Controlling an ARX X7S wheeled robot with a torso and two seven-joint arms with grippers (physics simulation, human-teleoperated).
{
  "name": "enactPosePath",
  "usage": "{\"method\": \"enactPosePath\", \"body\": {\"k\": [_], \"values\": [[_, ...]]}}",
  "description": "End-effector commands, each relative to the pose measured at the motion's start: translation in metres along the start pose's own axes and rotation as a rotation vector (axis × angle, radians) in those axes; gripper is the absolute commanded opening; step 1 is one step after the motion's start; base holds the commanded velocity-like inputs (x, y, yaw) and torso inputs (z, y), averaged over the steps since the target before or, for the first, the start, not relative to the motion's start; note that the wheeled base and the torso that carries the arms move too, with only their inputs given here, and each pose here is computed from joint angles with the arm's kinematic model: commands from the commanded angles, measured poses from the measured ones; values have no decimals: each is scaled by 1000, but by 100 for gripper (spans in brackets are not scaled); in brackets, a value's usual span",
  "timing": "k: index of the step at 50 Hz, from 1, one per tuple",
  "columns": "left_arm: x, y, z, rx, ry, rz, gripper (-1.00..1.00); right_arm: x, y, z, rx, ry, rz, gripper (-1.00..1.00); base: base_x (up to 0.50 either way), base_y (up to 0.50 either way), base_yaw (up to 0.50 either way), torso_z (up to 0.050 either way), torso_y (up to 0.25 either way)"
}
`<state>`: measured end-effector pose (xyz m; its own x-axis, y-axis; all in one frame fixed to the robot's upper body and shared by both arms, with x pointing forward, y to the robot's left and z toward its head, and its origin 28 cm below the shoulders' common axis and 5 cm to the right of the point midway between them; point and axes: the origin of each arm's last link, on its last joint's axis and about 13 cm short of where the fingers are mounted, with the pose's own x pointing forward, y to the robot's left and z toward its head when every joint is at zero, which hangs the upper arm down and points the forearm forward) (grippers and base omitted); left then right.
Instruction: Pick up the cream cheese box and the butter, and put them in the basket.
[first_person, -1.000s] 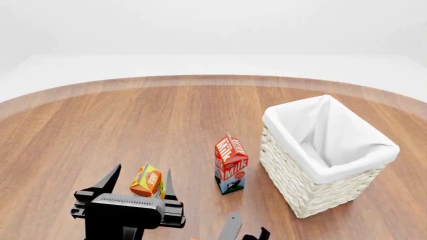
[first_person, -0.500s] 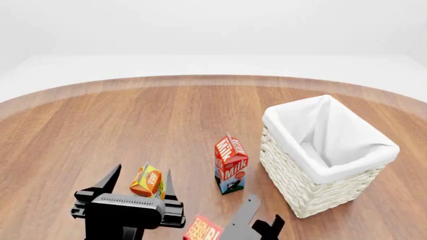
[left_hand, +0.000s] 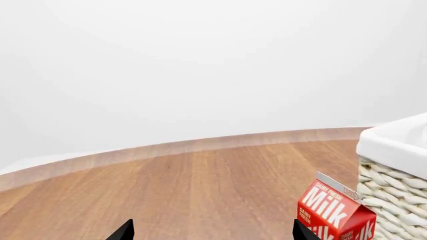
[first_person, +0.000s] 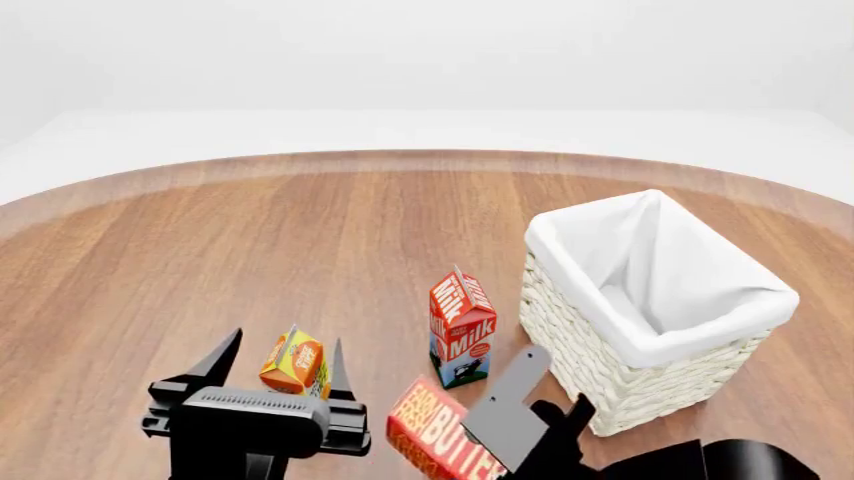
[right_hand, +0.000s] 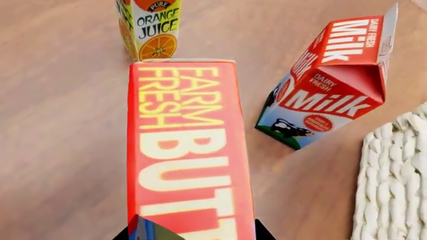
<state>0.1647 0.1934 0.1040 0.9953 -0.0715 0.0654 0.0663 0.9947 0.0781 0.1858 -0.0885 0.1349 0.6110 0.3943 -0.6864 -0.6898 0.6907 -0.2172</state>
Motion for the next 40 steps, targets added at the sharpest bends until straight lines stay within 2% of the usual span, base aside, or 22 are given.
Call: {"method": "enactPosePath", "body": {"k": [1,16,40], "values": [[0,0,0,0,0,1,100,-8,-12,15,13,-56,-76,-100,0,0,0,0,0],[0,1,0,1,1,2,100,-25,-30,45,95,-63,-174,-100,0,0,0,1,1],[0,0,0,-1,1,0,100,-44,-72,88,231,-76,-318,-100,0,0,0,0,1]]}}
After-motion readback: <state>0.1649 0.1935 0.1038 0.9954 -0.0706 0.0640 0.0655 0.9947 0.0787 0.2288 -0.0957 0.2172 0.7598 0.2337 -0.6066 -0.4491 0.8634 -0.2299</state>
